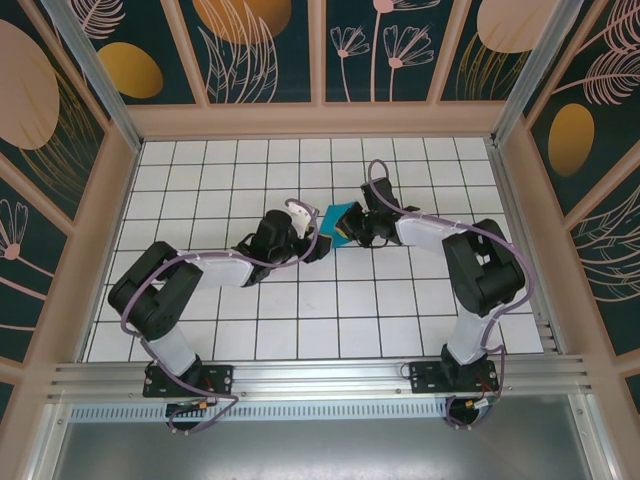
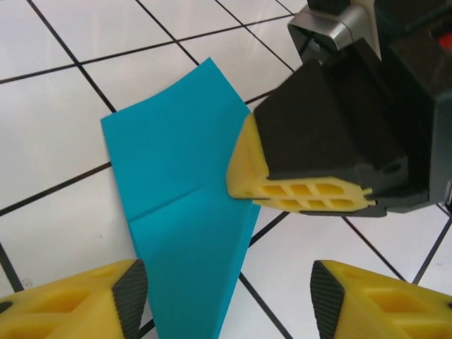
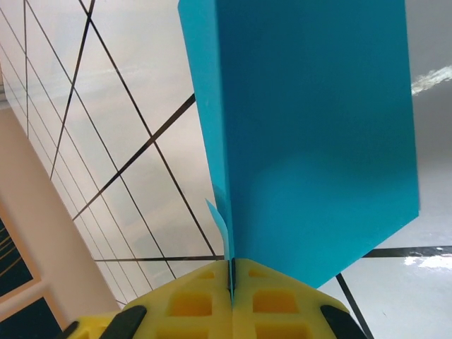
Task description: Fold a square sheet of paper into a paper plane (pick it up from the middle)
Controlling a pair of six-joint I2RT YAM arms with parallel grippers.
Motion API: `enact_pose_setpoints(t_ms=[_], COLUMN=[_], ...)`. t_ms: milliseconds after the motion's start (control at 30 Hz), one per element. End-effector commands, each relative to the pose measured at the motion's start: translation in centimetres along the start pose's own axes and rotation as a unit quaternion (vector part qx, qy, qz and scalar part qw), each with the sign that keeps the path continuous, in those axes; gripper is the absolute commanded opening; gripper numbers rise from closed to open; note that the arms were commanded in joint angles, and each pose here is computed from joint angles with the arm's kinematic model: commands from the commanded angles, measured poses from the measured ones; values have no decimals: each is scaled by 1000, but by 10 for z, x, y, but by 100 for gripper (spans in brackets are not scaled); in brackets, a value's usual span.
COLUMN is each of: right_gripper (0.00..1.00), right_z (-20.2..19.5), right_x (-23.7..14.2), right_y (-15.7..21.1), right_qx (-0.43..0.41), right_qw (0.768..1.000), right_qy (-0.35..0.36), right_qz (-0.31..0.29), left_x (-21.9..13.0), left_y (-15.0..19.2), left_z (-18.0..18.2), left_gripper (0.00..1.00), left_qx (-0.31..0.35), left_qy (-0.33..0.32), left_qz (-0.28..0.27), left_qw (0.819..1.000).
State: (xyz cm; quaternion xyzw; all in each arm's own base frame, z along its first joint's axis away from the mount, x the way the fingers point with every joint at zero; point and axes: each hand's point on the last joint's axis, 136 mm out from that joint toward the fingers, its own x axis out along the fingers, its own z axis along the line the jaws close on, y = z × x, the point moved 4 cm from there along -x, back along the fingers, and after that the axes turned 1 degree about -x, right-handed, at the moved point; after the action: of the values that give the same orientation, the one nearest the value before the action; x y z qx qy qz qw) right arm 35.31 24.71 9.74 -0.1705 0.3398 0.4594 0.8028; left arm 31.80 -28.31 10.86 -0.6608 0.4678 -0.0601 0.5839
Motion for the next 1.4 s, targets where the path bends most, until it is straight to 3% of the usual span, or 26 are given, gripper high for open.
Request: enact_pose_setpoints(t_ms=[0, 267, 533, 900, 967, 1167, 1367], right_gripper=[0, 0, 0, 6, 10, 45, 51], right_z=[5, 8, 16, 17, 17, 24, 27], right_x=[6, 14, 11, 17, 18, 0, -23], right_y=[1, 2, 6, 12, 12, -3, -12], right_qx=[20, 30, 35, 28, 25, -30, -146], right_qw=[1000, 999, 998, 996, 996, 998, 988], right_qy=[7, 13, 6, 8, 7, -10, -53], right_qz=[14, 38, 54, 79, 82, 50, 25], left_x=[4, 16, 19, 23, 24, 22, 16], left_y=[4, 20, 21, 22, 23, 32, 36], left_z=[1, 6, 20, 17, 17, 18, 12], left_gripper=[61, 51, 41, 27, 22, 16, 16], left_qx=[39, 60, 77, 79, 77, 58, 10], left_qy=[12, 13, -32, -16, -15, -13, 10], left_qz=[-20, 1, -14, -17, -15, -6, -11], left_qw=[999, 998, 996, 997, 997, 998, 1000])
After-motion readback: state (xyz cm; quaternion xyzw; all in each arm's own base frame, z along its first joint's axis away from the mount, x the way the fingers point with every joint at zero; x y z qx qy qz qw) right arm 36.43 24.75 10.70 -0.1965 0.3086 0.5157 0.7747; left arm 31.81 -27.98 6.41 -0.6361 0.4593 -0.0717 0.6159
